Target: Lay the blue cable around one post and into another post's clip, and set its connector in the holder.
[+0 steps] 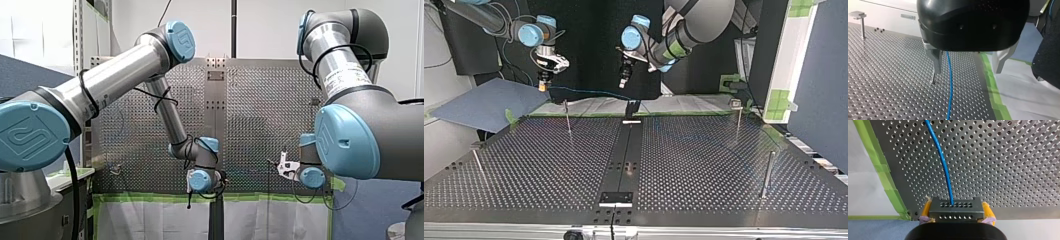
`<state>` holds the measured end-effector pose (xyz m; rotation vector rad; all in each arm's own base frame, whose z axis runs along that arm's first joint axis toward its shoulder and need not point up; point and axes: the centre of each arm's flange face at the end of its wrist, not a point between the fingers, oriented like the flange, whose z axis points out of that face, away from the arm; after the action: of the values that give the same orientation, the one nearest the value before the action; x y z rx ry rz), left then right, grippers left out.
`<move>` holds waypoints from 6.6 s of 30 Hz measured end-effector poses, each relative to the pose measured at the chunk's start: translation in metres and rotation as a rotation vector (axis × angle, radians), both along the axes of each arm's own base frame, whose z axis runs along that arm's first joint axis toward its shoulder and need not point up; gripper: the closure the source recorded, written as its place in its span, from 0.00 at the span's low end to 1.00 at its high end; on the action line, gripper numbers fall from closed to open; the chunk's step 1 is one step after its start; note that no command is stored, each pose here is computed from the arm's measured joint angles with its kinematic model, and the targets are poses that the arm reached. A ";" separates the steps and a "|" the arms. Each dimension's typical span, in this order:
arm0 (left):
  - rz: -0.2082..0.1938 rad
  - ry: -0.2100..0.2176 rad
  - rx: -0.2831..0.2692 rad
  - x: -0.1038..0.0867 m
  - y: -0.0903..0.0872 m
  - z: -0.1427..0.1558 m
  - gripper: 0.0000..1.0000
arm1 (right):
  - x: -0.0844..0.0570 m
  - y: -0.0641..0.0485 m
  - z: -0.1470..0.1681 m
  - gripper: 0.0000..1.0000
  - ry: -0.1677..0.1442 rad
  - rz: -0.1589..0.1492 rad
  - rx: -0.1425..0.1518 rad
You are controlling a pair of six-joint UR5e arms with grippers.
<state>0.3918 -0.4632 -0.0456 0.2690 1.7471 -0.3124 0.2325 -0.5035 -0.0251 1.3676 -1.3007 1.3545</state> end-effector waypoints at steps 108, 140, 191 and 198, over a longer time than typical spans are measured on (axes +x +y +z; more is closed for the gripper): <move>0.011 0.029 -0.032 0.082 -0.038 -0.001 1.00 | -0.013 -0.005 0.000 1.00 0.005 -0.032 0.011; 0.073 -0.055 -0.041 0.039 -0.076 0.006 1.00 | -0.047 -0.017 -0.001 1.00 -0.003 -0.097 0.015; 0.047 -0.094 -0.085 -0.004 -0.112 0.011 0.18 | -0.055 -0.023 0.001 1.00 0.074 -0.081 -0.012; 0.067 -0.116 -0.094 0.009 -0.113 0.018 0.18 | -0.051 -0.020 0.000 1.00 0.076 -0.074 -0.004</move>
<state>0.4008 -0.5766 -0.0274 0.1574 1.6191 -0.3229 0.1812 -0.5240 -0.0251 1.3421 -1.2850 1.2423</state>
